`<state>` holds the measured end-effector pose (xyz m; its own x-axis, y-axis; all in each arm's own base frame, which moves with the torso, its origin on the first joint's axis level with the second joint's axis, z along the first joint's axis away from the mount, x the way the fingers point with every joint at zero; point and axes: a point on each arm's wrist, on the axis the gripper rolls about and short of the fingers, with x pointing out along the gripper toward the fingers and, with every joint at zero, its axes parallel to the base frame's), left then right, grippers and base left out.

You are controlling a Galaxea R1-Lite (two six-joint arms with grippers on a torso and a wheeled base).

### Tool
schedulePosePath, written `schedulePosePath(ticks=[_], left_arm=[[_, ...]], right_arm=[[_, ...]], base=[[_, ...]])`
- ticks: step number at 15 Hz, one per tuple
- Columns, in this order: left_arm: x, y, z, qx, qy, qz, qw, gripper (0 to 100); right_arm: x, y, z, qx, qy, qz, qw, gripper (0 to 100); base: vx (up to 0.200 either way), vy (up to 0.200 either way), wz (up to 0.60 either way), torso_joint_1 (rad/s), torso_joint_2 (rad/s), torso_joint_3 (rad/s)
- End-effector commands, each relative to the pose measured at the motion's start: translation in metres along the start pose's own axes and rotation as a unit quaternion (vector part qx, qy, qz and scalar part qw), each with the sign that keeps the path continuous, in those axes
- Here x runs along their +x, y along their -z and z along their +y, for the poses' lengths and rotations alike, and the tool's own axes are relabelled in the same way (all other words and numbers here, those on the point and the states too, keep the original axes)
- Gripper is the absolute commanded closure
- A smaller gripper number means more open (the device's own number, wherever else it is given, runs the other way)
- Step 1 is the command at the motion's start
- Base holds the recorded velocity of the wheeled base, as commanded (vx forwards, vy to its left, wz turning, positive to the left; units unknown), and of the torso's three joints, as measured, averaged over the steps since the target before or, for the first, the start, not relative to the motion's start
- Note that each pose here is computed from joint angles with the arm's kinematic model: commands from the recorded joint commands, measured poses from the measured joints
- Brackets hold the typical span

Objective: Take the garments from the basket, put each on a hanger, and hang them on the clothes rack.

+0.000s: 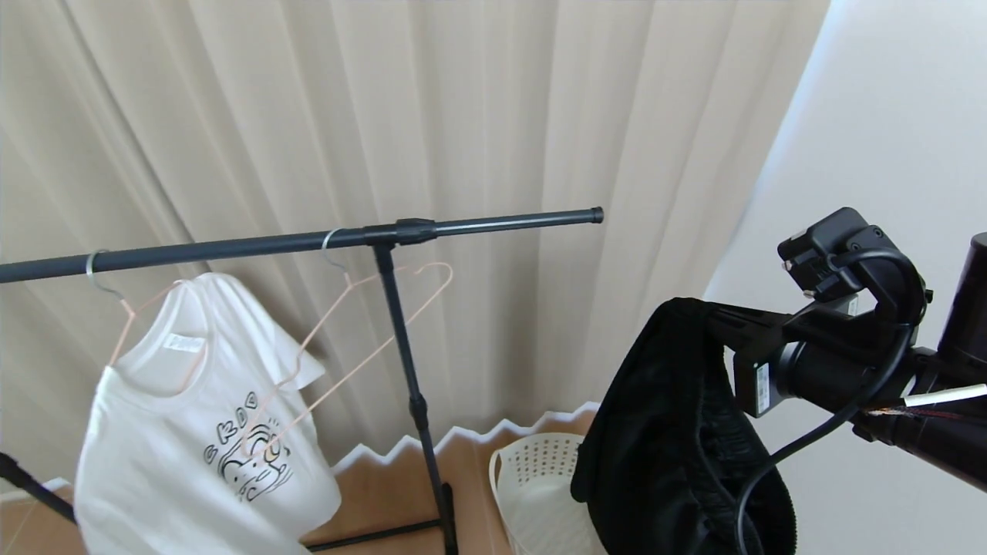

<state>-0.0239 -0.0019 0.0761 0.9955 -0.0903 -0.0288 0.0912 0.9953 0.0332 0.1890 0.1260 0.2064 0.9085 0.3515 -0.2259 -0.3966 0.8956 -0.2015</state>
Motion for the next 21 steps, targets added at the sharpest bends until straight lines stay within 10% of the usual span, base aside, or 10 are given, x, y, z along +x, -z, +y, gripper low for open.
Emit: schedulePosePath(ticks=[1,21], left_arm=[[0.0,0.0001,0.0,0.001,0.0,0.0,1.0,0],[0.0,0.0001,0.0,-0.004,0.0,0.0,1.0,0]], right_arm=[[-0.0001,-0.0004,-0.0002,0.0,0.0,-0.001,1.0,100],[-0.0002,-0.0002,-0.0001,0.0,-0.001,-0.001,1.0,100]], base=[[0.0,0.0,0.0,0.0,0.0,0.0],[-0.1,0.12,0.0,0.004,0.0,0.002]])
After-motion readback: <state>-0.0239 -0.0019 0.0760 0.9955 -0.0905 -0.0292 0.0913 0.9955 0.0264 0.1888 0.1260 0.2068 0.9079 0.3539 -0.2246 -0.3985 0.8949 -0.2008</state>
